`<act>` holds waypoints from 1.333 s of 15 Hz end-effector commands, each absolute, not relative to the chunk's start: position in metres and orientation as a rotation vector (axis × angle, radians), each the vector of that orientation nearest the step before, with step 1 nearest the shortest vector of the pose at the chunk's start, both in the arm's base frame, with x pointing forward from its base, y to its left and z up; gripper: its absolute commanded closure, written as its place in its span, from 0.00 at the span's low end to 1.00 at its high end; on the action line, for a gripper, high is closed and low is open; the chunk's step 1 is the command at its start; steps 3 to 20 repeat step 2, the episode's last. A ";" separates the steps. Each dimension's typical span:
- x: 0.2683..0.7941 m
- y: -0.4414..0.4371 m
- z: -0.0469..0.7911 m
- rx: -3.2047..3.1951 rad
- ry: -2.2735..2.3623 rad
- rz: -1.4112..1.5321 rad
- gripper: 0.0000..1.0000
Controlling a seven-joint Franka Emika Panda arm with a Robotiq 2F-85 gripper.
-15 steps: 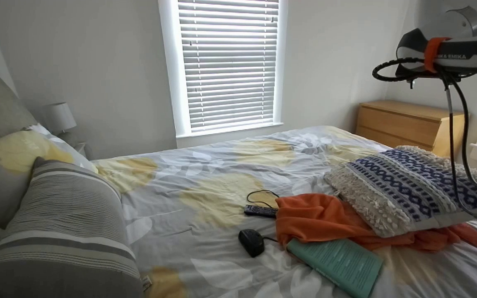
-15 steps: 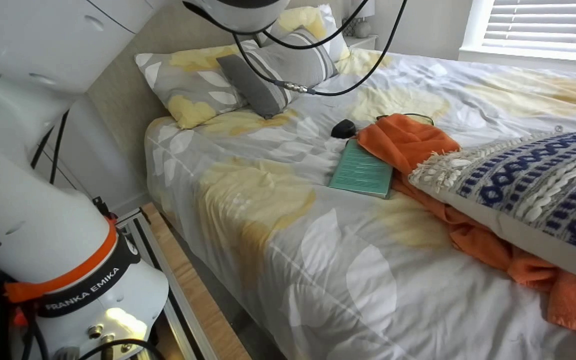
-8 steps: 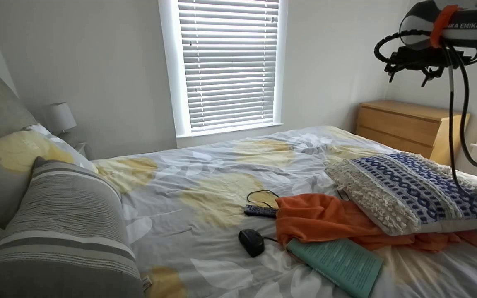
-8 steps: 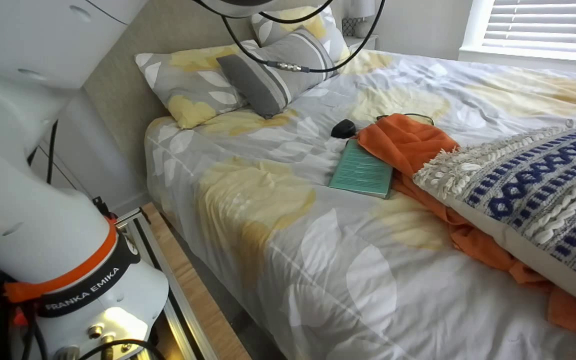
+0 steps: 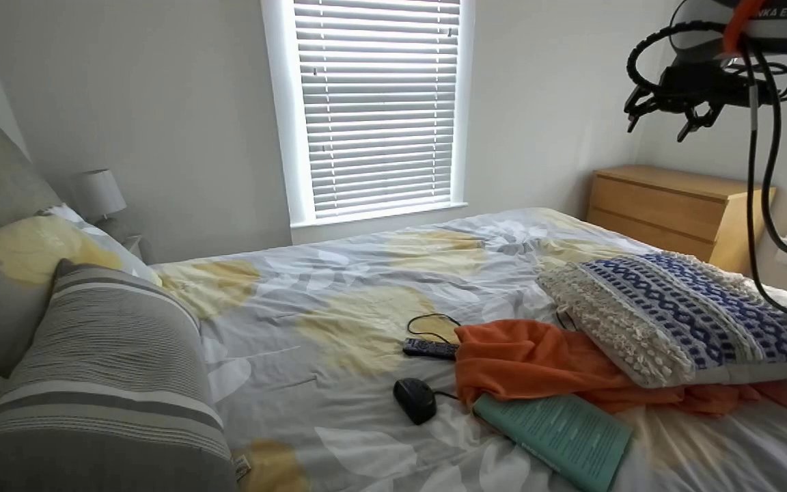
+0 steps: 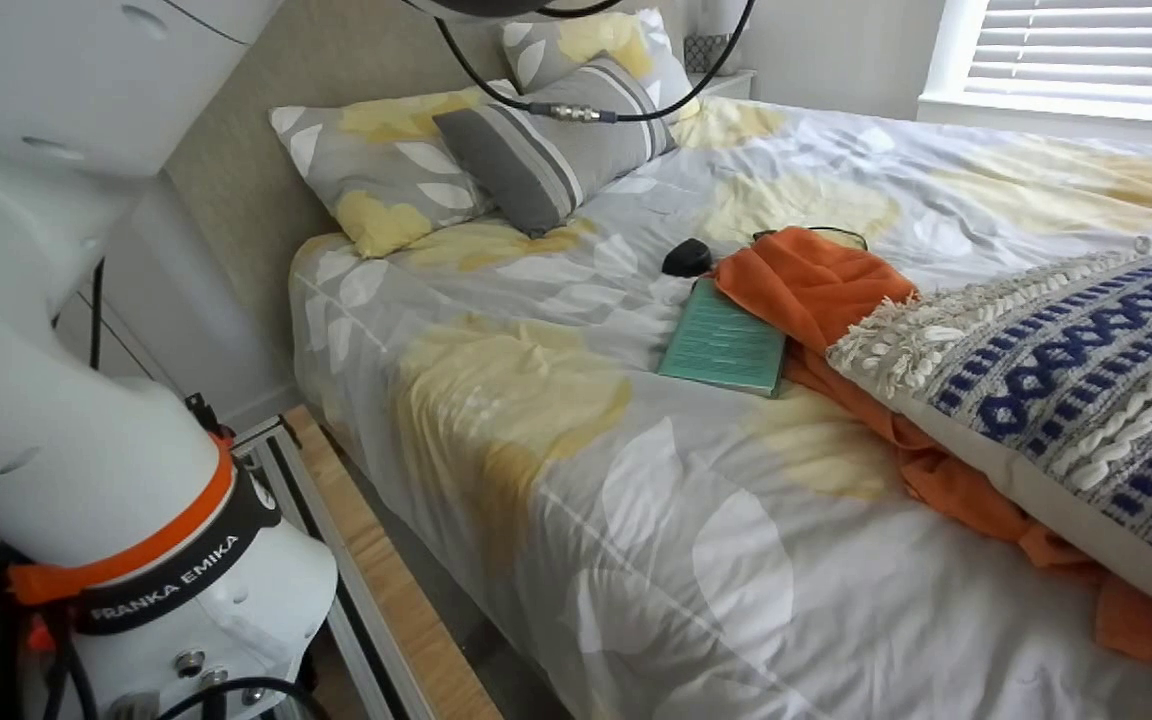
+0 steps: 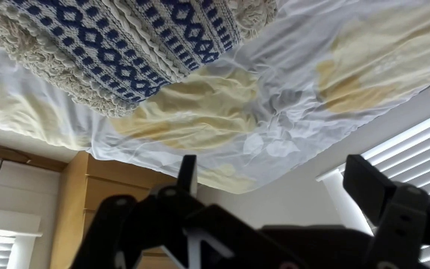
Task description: Pick up the throw pillow and put it on top of the orange blanket
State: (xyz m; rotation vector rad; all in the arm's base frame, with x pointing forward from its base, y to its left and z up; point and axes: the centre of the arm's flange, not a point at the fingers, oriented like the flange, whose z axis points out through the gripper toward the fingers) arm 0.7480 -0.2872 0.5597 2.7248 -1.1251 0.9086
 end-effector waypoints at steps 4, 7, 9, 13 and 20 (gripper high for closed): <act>0.748 -0.287 0.560 2.728 -1.123 0.909 0.00; 0.748 -0.287 0.560 2.728 -1.123 0.909 0.00; 0.748 -0.287 0.560 2.728 -1.123 0.909 0.00; 0.748 -0.287 0.560 2.728 -1.123 0.909 0.00; 0.748 -0.287 0.560 2.728 -1.123 0.909 0.00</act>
